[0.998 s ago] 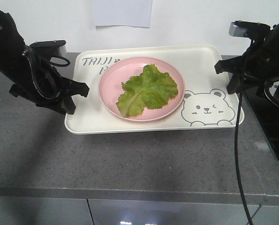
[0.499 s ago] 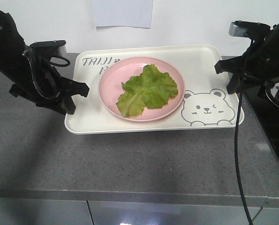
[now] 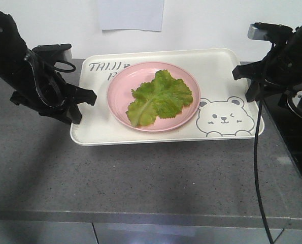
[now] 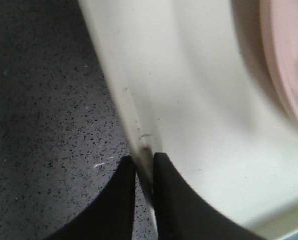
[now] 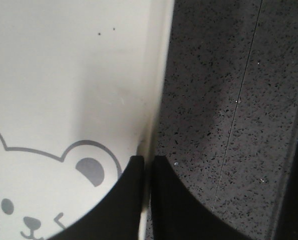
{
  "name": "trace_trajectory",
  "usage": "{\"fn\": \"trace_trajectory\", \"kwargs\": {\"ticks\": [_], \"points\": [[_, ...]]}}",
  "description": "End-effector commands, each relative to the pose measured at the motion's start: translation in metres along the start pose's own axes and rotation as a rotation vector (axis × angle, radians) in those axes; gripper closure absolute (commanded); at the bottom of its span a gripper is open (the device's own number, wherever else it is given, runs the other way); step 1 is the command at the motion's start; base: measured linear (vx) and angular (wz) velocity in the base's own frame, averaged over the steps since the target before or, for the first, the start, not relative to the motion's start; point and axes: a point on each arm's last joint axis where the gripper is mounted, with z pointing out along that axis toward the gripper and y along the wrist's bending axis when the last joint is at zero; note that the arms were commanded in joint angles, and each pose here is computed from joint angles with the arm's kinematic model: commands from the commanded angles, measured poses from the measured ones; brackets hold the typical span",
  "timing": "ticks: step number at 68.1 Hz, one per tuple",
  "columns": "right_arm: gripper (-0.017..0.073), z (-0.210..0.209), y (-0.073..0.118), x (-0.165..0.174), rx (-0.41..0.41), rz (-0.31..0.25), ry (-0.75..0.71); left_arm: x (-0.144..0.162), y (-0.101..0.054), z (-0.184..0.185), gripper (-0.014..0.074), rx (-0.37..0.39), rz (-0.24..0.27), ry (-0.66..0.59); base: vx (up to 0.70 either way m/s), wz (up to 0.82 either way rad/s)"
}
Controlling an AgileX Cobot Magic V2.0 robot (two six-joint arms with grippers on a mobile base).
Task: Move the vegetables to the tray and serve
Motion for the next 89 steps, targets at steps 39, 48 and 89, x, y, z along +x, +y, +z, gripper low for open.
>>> {"fn": "trace_trajectory", "kwargs": {"ticks": [39,48,89], "points": [[0.0565,-0.0306,0.0229,0.0014,-0.106,-0.030,-0.067,-0.0041,-0.0230,-0.0321,0.0599,0.115,0.031,-0.137,0.06,-0.02],[0.0565,-0.0306,0.0229,0.0014,-0.106,-0.030,-0.067,-0.0041,-0.0230,-0.0321,0.0599,0.115,0.031,-0.137,0.08,-0.03],[0.0565,-0.0306,0.0229,0.0014,-0.106,-0.030,-0.067,-0.0041,-0.0230,-0.0321,0.0599,0.115,0.031,-0.137,0.07,-0.03]]}}
